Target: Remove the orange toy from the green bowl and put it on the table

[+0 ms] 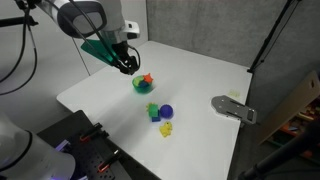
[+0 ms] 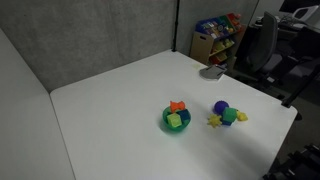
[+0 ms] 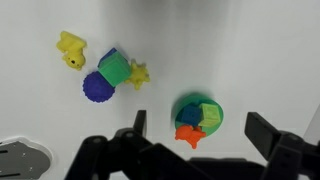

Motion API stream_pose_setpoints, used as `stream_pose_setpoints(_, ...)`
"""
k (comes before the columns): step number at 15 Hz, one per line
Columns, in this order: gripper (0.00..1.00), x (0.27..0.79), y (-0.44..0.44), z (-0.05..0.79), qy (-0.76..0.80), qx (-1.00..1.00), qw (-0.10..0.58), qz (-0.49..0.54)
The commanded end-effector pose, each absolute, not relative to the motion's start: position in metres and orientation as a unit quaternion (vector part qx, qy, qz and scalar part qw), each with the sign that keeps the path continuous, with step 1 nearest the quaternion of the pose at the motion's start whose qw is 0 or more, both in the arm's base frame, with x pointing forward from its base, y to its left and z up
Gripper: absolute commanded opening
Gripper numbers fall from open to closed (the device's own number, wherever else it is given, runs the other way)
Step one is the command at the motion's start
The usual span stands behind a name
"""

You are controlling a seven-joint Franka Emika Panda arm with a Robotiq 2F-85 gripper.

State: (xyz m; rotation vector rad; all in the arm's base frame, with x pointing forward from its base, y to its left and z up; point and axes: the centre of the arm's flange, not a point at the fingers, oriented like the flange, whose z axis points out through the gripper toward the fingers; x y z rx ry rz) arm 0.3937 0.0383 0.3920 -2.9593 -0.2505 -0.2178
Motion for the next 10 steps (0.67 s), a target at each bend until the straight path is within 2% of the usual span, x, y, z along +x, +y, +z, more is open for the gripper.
stream_pose_setpoints(1,1.0,0.406,0.04,0.396,-0.081,-0.99,0.085,-0.072)
stream_pose_setpoints(10,1.0,0.457,0.067,0.378,-0.081,-0.993,0.069,-0.051)
